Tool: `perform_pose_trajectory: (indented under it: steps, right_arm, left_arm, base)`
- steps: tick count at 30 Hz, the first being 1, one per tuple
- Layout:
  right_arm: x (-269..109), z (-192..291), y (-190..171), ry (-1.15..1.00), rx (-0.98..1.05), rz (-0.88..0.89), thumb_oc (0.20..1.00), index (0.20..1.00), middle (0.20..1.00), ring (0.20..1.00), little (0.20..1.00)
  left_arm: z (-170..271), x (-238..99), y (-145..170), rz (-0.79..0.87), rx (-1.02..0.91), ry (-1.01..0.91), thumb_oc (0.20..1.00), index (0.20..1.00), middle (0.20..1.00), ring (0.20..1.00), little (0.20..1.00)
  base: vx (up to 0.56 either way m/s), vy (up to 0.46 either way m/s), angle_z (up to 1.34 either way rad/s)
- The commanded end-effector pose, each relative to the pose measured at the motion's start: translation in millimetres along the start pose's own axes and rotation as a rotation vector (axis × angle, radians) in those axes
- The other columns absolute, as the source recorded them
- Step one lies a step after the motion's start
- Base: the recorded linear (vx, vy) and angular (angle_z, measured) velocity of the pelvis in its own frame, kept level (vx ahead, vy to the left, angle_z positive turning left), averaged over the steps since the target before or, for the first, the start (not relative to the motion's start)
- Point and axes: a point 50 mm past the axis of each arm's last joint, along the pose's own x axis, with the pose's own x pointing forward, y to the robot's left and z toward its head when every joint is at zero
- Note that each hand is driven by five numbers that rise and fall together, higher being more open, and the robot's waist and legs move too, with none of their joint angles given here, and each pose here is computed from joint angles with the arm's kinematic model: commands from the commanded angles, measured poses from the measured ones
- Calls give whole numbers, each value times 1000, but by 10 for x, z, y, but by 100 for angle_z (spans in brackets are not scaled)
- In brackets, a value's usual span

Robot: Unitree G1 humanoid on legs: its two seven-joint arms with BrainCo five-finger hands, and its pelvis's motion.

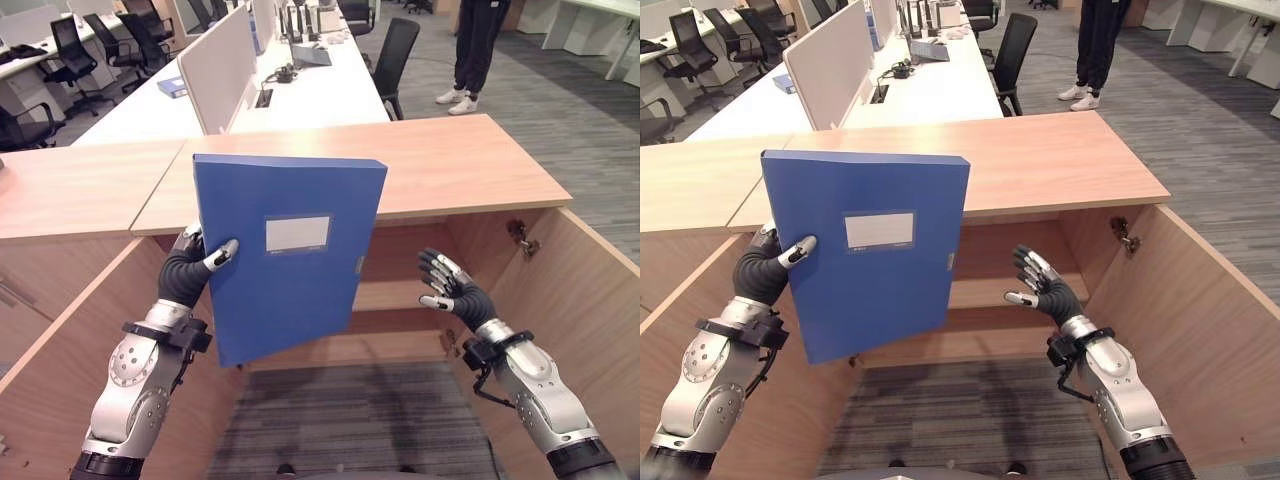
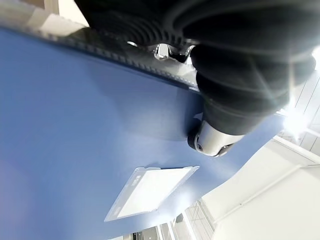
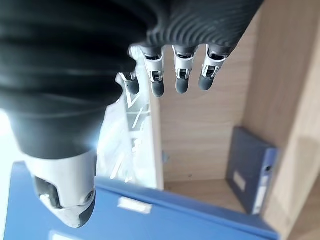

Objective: Put the empty folder in the office cabinet

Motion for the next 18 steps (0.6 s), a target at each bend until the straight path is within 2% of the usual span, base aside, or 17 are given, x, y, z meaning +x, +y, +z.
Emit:
perform_pose_trajectory:
  steps: [1, 9, 18]
  right_arm:
    - [234, 346, 152, -194, 70, 108, 1000, 1000, 1000, 1000, 1000]
    - [387, 392, 511, -215, 150, 291, 1000, 1000, 1000, 1000, 1000]
    - [492, 453, 715, -232, 173, 391, 1000, 1000, 1000, 1000, 1000]
  left_arm:
    - [387, 259, -26, -67, 87, -209, 200, 200, 200, 200, 200]
    - [340, 435, -216, -158, 53, -218, 200, 200, 200, 200, 200]
    - [330, 556, -453, -282, 0, -224, 200, 200, 200, 200, 200]
  base:
    - [0, 0, 0]
    - [0, 0, 0]
    - [0, 0, 0]
